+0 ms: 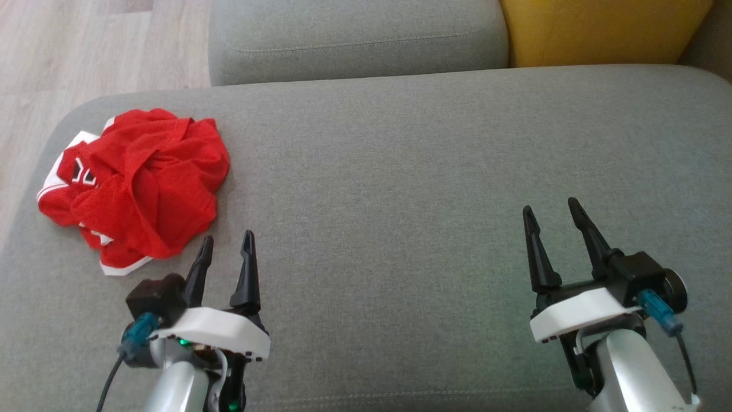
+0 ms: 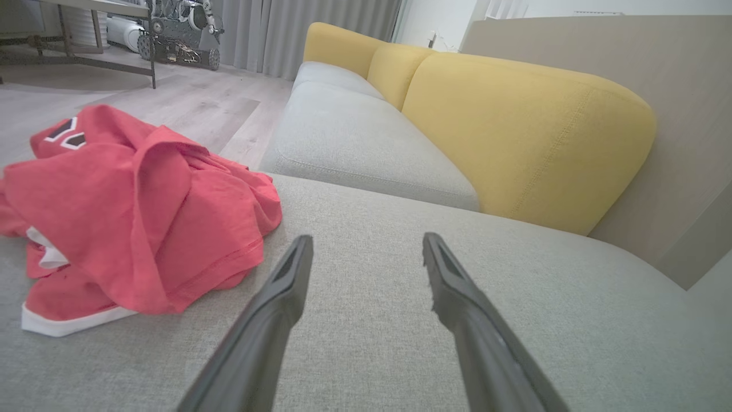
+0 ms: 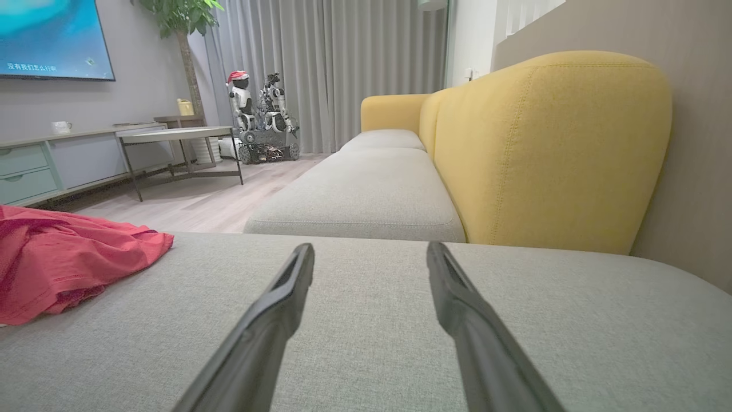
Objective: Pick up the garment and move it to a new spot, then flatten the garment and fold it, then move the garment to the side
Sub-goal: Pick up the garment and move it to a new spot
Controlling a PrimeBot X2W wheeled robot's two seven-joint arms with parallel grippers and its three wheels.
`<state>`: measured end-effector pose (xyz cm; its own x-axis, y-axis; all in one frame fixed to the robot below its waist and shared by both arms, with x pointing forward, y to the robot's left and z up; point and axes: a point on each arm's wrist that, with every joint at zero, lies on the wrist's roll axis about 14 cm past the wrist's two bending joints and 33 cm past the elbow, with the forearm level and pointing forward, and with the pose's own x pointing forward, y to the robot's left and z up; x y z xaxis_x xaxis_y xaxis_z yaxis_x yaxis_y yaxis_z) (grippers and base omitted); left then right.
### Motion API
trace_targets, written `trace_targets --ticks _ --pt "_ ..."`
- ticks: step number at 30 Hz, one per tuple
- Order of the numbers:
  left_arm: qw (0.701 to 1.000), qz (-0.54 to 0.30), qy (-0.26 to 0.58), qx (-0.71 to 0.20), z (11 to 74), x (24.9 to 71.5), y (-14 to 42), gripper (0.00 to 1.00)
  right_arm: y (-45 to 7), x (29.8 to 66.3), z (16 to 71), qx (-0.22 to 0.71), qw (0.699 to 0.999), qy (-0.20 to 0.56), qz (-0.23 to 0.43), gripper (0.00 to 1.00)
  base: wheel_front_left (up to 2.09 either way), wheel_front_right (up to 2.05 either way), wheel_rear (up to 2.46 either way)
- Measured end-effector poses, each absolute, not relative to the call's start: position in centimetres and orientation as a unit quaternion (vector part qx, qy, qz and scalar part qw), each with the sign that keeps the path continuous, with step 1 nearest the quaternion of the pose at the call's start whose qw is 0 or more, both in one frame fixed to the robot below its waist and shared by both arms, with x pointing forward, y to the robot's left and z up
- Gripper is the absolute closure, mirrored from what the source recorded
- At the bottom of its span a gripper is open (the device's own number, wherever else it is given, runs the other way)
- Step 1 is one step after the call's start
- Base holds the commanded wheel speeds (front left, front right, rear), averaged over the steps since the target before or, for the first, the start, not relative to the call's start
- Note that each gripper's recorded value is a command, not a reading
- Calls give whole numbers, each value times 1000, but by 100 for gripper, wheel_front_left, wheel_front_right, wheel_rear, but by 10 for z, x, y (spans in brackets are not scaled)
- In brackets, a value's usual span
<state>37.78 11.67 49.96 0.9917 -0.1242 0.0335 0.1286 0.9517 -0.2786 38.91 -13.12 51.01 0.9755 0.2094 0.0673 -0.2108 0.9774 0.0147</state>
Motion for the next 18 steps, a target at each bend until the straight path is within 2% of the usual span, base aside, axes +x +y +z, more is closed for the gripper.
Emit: trace_targets --ticks 6,18 --pt "985 -45 -4 -164 497 373 128 0 -115 393 509 11 991 -30 128 0 0 0 0" --pt "986 45 -24 -159 501 347 183 0 -39 400 506 8 972 -25 235 0 0 0 0"
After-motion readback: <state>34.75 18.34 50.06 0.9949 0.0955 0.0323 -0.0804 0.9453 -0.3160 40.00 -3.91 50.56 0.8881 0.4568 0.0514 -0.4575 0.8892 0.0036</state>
